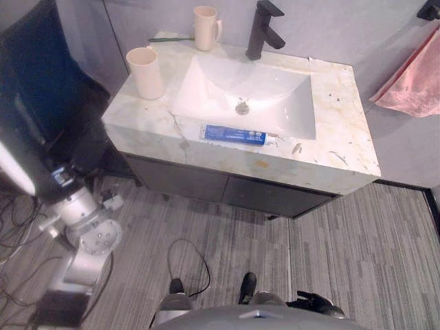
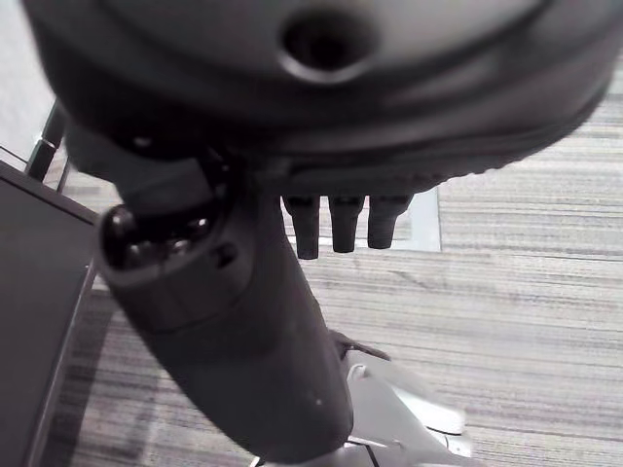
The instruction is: Organize the bathroom.
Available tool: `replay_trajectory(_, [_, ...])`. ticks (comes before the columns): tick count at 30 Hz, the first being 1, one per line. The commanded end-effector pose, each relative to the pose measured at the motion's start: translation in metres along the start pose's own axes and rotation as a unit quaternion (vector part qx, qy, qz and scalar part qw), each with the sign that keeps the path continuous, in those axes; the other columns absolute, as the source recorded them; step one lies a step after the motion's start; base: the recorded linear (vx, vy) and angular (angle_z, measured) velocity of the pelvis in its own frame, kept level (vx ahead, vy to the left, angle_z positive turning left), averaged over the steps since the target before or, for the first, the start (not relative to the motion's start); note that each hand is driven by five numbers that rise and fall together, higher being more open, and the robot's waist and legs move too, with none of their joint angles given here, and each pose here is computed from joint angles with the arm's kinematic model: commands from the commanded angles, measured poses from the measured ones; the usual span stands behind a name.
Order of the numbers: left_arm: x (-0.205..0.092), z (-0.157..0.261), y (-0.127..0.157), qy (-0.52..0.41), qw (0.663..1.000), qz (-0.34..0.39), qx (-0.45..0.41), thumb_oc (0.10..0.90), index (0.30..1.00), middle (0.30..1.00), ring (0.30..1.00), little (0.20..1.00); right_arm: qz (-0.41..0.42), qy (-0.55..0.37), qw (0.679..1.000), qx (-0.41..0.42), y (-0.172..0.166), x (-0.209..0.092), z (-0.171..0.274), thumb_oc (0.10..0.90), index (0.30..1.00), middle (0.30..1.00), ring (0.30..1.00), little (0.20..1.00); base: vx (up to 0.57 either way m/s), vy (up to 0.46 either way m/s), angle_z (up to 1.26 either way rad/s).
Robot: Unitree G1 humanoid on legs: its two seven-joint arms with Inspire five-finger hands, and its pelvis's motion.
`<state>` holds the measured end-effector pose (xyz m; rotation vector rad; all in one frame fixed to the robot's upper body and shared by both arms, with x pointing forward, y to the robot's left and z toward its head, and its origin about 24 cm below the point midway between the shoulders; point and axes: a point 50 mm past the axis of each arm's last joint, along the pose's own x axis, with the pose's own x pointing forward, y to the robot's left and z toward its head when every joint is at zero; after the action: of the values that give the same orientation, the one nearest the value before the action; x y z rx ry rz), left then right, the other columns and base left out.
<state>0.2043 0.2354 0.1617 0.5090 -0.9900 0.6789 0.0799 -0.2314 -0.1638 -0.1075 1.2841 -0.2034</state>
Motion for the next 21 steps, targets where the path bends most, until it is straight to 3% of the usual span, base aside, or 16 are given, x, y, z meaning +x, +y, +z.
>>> replay_trajectory(1, [0.037,0.023,-0.018,-0.084,0.995,-0.038,-0.039,0.800,0.900,0.900,0.900,0.900,-0.001,0.000,1.000,-0.007,0.001,0.002,0.007,0.800,0.900,0.900,0.900,0.900,0.00,0.000,0.00])
replay_trajectory(10, [0.099,0.040,-0.035,-0.099,0.978,-0.180,-0.021,0.800,0.900,0.900,0.900,0.900,-0.009,0.009,0.999,-0.044,-0.003,0.002,0.007,0.800,0.900,0.900,0.900,0.900,0.00,0.006,-0.01])
replay_trajectory(17, [0.131,0.026,-0.053,-0.009,0.901,-0.434,0.012,0.800,0.900,0.900,0.900,0.900,-0.022,0.012,0.997,-0.067,-0.015,0.002,0.015,0.800,0.900,0.900,0.900,0.900,0.00,0.026,-0.04])
replay_trajectory(19, [0.133,0.026,-0.053,-0.007,0.899,-0.438,0.012,0.800,0.900,0.900,0.900,0.900,-0.022,0.013,0.997,-0.068,-0.016,0.002,0.015,0.800,0.900,0.900,0.900,0.900,0.01,0.006,-0.02])
replay_trajectory(21, [0.140,0.015,-0.055,0.016,0.877,-0.479,0.032,0.800,0.900,0.900,0.900,0.900,-0.026,0.017,0.997,-0.076,-0.021,0.002,0.018,0.800,0.900,0.900,0.900,0.900,0.03,0.020,-0.06])
